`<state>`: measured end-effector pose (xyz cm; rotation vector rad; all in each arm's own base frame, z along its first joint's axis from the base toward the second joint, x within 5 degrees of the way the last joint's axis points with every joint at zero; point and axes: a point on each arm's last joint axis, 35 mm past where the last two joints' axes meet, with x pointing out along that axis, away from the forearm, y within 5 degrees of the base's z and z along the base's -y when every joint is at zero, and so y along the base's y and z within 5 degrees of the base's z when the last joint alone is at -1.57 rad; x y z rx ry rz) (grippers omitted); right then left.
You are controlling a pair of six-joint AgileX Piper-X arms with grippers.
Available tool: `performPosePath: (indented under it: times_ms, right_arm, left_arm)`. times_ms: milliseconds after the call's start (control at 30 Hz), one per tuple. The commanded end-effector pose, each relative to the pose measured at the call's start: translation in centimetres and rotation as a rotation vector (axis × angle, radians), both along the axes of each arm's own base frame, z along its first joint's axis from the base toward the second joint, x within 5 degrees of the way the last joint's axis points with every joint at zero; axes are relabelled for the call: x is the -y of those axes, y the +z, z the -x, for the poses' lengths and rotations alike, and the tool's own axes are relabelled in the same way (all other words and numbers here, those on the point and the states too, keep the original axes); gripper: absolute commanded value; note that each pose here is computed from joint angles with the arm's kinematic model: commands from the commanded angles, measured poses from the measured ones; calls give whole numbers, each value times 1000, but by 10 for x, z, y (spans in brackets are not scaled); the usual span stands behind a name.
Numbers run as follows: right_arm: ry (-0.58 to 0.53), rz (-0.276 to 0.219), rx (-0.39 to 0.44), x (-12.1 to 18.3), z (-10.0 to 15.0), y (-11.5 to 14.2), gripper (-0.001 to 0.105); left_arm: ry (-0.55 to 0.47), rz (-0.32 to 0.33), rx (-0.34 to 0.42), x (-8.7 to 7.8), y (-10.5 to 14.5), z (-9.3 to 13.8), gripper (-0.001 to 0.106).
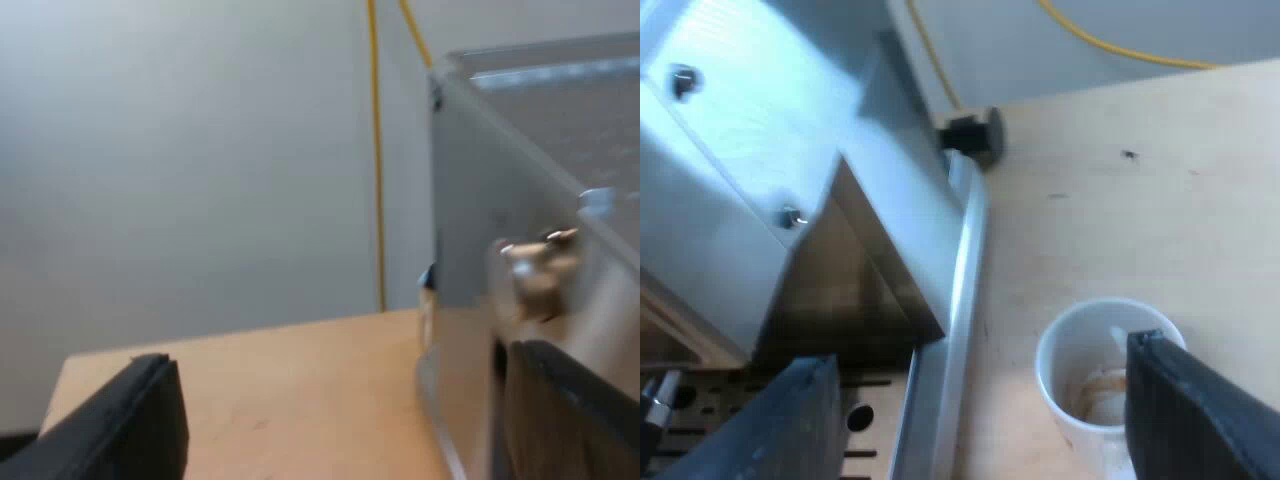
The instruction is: Pour the beans into the coffee machine
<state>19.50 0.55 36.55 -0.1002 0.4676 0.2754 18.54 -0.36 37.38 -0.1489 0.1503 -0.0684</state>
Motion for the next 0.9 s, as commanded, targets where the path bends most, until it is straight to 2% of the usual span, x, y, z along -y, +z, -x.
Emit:
performPosePath:
  times_ms: [33, 167, 333, 500, 633, 700, 767, 833, 900]
  right_arm:
    - [-15, 49, 22, 3, 5, 6, 62]
    - [-55, 80, 23, 5, 12, 8, 62]
    - [-37, 118, 59, 4, 22, 14, 62]
    - [-20, 109, 97, 3, 38, 21, 62]
    - [37, 81, 114, 0, 54, 24, 62]
    - [39, 80, 115, 0, 61, 25, 62]
    - [39, 81, 121, 0, 67, 27, 62]
    - [39, 81, 122, 0, 67, 27, 62]
    - [39, 81, 134, -1, 78, 29, 62]
  left_arm:
    - [34, 20, -17, -9, 6, 6, 68]
    - [59, 32, -56, -21, 7, 20, 68]
    - [54, 30, -22, -19, 14, 40, 68]
    - [-90, 53, -20, -11, 17, 60, 68]
    - [-102, 66, -36, -8, 16, 72, 68]
    - [-119, 99, -32, -5, 17, 75, 68]
    - [-160, 96, -22, 0, 18, 79, 68]
    - [-173, 92, -16, 3, 19, 85, 68]
    - [-163, 87, -14, 4, 19, 91, 68]
